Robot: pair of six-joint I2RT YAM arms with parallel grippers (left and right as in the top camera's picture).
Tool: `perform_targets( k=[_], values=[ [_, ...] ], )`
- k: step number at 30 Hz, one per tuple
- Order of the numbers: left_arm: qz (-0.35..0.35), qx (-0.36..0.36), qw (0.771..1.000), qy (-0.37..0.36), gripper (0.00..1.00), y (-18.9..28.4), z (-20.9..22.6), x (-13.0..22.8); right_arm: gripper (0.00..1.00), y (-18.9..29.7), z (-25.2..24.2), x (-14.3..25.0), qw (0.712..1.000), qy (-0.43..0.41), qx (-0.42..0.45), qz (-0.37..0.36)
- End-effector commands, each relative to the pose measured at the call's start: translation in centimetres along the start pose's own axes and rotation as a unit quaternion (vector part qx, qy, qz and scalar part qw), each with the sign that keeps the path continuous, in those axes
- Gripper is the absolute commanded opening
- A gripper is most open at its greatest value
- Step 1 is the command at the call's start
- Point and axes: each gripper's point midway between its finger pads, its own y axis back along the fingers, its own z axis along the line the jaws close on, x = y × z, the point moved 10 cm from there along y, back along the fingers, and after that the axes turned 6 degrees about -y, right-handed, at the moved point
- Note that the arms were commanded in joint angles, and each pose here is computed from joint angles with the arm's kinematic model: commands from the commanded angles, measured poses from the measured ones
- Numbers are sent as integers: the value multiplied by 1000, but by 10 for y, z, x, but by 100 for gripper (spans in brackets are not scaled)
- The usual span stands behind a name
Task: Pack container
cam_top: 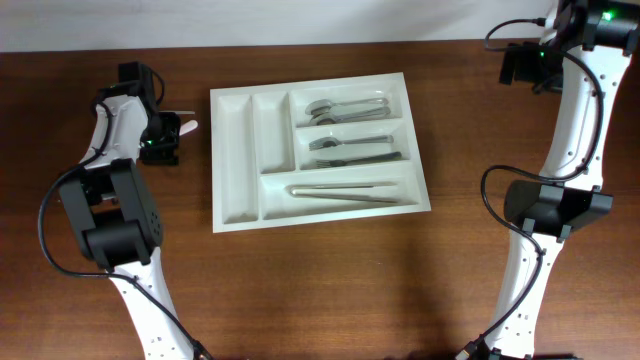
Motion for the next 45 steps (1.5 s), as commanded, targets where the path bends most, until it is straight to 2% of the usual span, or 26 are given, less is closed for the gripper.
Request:
perform_targets(
  k=[1, 6, 23, 31, 32, 36, 41, 45],
  values=[
    [32, -40, 998, 31, 63, -32, 11, 4, 99, 4, -1, 1, 1000, 5, 4, -1],
    [37, -38, 998, 39, 70, -32, 13, -3, 99, 4, -1, 1, 1000, 5, 4, -1],
    [31, -27, 995, 91, 70, -29, 19, -33, 99, 4, -1, 1, 1000, 5, 4, -1],
    [18, 10, 998, 57, 74, -28, 10, -41, 99, 4, -1, 1, 1000, 5, 4, -1],
    [17, 13, 998, 56, 76, -28, 9, -42, 99, 4, -1, 1, 1000, 5, 4, -1],
    [13, 28, 998, 56, 100, -28, 5, -43, 99, 4, -1, 1, 1000, 5, 4, -1],
    [13, 28, 998, 54, 100, -28, 5, -42, 99, 4, -1, 1, 1000, 5, 4, -1],
    [19, 9, 998, 55, 92, -28, 10, -40, 99, 4, -1, 1, 1000, 5, 4, -1]
  ],
)
